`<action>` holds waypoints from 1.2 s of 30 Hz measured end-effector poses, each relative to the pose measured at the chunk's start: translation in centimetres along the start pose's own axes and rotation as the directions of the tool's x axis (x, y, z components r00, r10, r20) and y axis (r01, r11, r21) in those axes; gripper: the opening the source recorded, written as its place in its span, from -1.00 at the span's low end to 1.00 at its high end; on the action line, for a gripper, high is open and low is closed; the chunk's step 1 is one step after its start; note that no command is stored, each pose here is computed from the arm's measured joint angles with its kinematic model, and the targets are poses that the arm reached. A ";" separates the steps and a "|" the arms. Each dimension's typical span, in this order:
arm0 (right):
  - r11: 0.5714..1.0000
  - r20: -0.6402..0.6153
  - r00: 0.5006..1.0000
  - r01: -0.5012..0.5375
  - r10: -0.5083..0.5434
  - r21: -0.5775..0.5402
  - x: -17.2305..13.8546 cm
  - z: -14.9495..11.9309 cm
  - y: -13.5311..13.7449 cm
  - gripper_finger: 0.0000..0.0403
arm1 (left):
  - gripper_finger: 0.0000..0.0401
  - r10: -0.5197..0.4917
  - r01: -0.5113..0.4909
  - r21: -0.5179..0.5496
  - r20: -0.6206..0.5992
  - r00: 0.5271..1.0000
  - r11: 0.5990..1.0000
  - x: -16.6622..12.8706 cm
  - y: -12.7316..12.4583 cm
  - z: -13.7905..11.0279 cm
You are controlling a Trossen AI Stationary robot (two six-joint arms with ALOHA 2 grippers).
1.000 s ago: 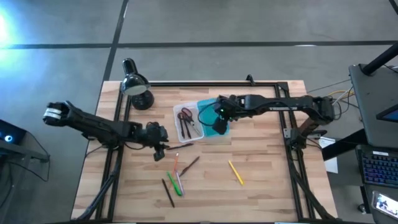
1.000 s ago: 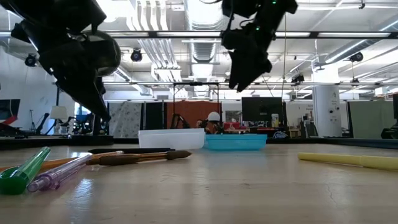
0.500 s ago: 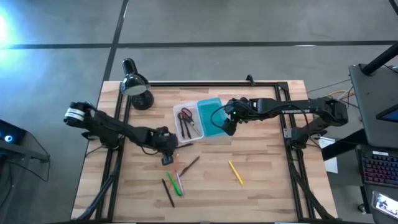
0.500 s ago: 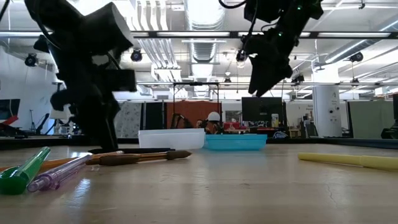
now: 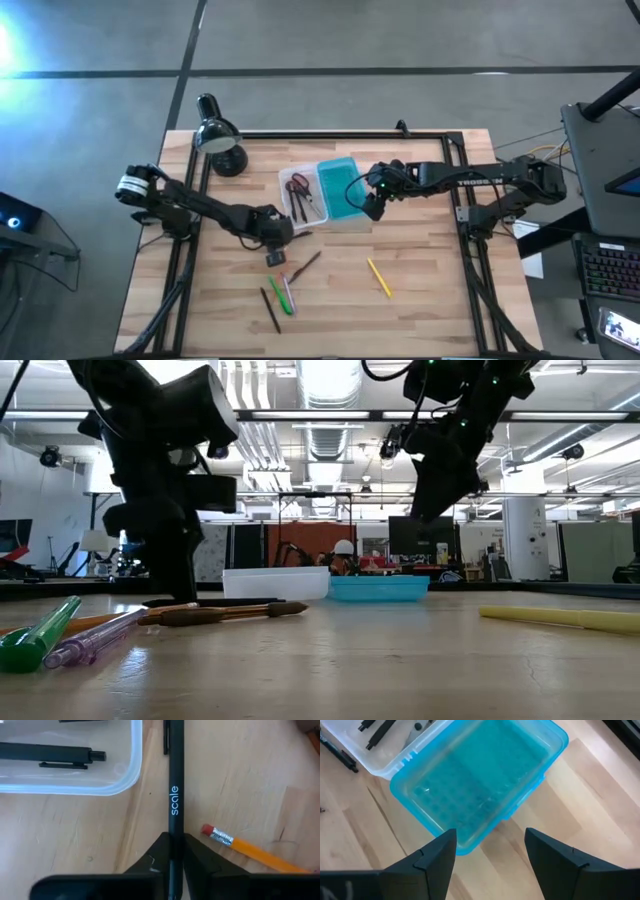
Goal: Pick & place school supplies into a supply box
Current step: Put the top black pen into the supply box
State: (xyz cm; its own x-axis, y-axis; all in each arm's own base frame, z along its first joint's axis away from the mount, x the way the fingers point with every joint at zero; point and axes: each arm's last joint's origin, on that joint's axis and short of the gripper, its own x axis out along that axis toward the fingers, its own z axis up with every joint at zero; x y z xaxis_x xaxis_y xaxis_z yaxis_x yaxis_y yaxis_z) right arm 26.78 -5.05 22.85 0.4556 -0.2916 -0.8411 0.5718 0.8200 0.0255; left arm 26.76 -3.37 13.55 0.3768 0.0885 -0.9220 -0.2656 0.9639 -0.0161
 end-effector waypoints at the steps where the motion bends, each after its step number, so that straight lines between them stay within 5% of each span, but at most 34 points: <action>1: 1.000 0.000 1.000 0.004 -0.004 0.000 0.0 0.0 0.0 0.12 | -0.93 -0.002 0.002 -0.015 -0.002 1.000 1.000 -0.1 0.0 0.1; 8: 1.000 0.028 0.999 0.022 -0.022 -0.005 -0.1 -0.1 -0.2 0.11 | -0.96 -0.109 0.096 -0.127 -0.096 0.989 0.987 -2.6 -0.6 0.2; 14: 1.000 0.103 0.994 0.024 -0.022 -0.019 -0.9 0.5 -0.4 0.11 | -0.96 -0.226 0.233 -0.339 0.060 0.972 0.912 -7.5 -0.9 1.4; 17: 1.000 0.130 0.991 0.030 -0.030 0.002 -1.1 0.9 -0.8 0.11 | -0.96 -0.260 0.339 -0.564 0.219 0.940 0.753 -9.5 -0.1 2.3; 21: 0.995 0.175 0.983 0.031 -0.047 0.092 -1.1 1.5 -1.4 0.11 | -0.96 -0.081 0.406 -0.814 0.411 0.908 0.416 -10.0 2.0 3.4; 23: 0.991 0.197 0.979 0.023 -0.048 0.131 -1.0 1.8 -1.6 0.11 | -0.96 0.047 0.436 -0.862 0.461 0.886 0.258 -9.4 3.1 3.4; 26: 0.986 0.218 0.975 0.014 -0.050 0.166 -1.0 2.2 -1.9 0.11 | -0.96 0.145 0.548 -0.834 0.552 0.821 0.072 -8.2 4.3 3.6; 30: 0.988 0.225 0.973 0.015 -0.050 0.156 -1.0 2.2 -1.9 0.11 | -0.91 0.172 0.577 -0.815 0.562 0.809 -0.049 -5.4 5.0 3.5; 36: 0.993 0.214 0.975 0.029 -0.053 0.113 -1.0 2.1 -1.9 0.11 | -0.73 0.180 0.522 -0.850 0.505 0.844 -0.064 -3.2 4.8 3.8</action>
State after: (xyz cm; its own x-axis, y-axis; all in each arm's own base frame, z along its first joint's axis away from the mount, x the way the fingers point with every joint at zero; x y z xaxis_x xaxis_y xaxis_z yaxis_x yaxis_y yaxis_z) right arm 26.69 -7.36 24.79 0.5602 -0.4328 -0.7063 0.6579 0.7505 0.0619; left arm 27.65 1.94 17.92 0.7182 0.3754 -0.5859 -0.5407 -0.2290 -0.8095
